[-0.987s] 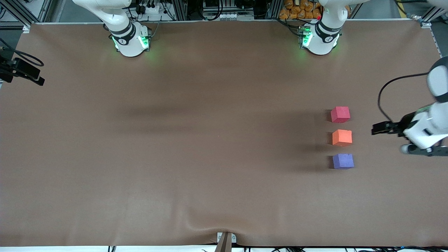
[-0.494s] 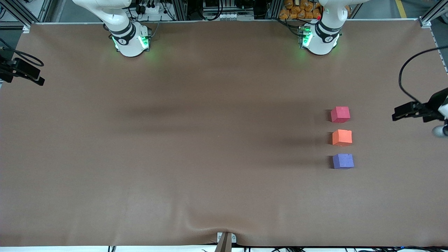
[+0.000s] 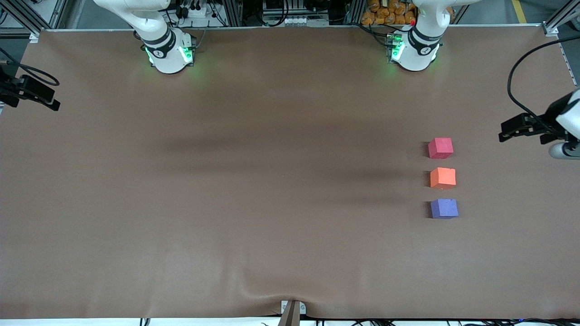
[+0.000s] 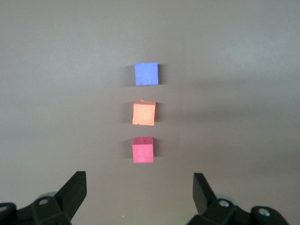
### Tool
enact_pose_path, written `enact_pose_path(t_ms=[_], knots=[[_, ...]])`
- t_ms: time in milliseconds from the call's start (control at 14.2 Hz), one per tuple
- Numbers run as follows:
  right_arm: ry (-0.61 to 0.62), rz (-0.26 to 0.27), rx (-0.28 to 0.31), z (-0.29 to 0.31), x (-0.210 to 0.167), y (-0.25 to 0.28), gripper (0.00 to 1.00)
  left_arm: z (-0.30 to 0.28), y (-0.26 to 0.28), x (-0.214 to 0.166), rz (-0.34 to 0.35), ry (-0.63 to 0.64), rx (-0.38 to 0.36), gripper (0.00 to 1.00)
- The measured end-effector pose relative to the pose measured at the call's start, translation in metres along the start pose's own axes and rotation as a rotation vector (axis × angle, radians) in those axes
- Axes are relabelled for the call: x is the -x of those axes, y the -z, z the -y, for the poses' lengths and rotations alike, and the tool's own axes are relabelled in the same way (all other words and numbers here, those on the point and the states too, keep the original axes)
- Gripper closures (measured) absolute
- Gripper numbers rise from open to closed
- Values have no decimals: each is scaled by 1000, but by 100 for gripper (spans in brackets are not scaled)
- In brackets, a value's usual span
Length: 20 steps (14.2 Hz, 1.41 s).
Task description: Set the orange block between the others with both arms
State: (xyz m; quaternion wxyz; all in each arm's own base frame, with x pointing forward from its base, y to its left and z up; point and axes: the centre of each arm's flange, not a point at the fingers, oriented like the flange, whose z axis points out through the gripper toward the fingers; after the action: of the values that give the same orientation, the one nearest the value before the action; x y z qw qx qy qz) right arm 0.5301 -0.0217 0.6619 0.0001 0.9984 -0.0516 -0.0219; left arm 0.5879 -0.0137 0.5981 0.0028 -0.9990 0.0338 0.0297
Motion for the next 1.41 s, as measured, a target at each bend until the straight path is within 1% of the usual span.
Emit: enact_pose_path(t_ms=[423, 776, 1058, 1410], knots=[[-2, 0, 0, -1, 0, 0, 0, -24, 2, 15, 7, -34, -12, 0], [-2, 0, 0, -1, 0, 0, 0, -11, 5, 17, 2, -7, -15, 0], [-2, 0, 0, -1, 0, 0, 0, -11, 9, 20, 2, -4, -15, 0], [-2, 0, 0, -1, 0, 0, 0, -19, 27, 42, 17, -6, -14, 0]])
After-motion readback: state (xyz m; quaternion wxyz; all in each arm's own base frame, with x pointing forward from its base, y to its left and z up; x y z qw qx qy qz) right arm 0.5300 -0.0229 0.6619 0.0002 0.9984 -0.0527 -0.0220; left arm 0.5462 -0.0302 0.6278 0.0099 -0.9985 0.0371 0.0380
